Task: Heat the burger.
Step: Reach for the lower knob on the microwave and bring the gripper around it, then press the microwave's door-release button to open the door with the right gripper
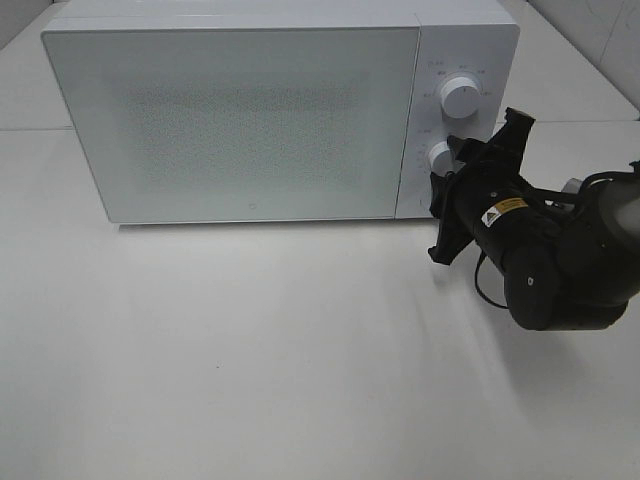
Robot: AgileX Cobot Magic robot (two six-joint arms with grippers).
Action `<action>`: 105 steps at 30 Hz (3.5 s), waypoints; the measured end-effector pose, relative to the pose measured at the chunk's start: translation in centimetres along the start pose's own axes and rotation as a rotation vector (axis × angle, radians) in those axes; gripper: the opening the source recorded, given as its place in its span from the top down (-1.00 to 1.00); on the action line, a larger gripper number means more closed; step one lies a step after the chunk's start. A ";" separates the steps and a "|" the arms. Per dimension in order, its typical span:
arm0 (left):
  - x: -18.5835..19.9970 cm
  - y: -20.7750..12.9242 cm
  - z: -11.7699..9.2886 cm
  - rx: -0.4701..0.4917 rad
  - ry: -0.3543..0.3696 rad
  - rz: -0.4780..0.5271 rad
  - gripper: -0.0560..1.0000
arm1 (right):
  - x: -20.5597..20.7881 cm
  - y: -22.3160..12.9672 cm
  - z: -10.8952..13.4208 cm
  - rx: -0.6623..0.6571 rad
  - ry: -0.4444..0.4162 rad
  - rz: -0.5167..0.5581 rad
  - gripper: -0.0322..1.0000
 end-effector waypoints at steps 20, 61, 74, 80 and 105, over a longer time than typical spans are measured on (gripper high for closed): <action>0.0 0.0 0.0 0.000 0.000 0.000 -0.99 | 0.0 -0.6 -0.3 -0.002 -0.020 0.050 -0.06; 0.0 0.0 0.0 0.000 0.000 0.000 -0.99 | 10.4 1.1 3.6 0.724 0.003 0.040 -0.48; 0.0 0.0 0.0 0.000 0.000 0.000 -0.99 | 13.9 0.0 6.4 1.077 0.126 0.095 -0.48; 0.0 0.0 0.0 0.000 0.000 0.000 -0.99 | 14.6 -0.1 5.7 1.237 -0.045 0.162 -0.48; 0.0 0.0 0.0 0.000 0.000 0.000 -0.99 | 15.6 0.2 9.4 1.844 -0.787 0.508 -0.59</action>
Point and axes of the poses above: a point on each arm's last joint axis where the gripper is mounted, x pointing back along that axis away from the gripper, z along the wrist's bending axis when the last joint is at zero, y = z × x, the point moved 3 cm from there along -x, pointing out along that axis toward the gripper, and after that the axes turned 6 degrees about -x, right-handed, at the moved point
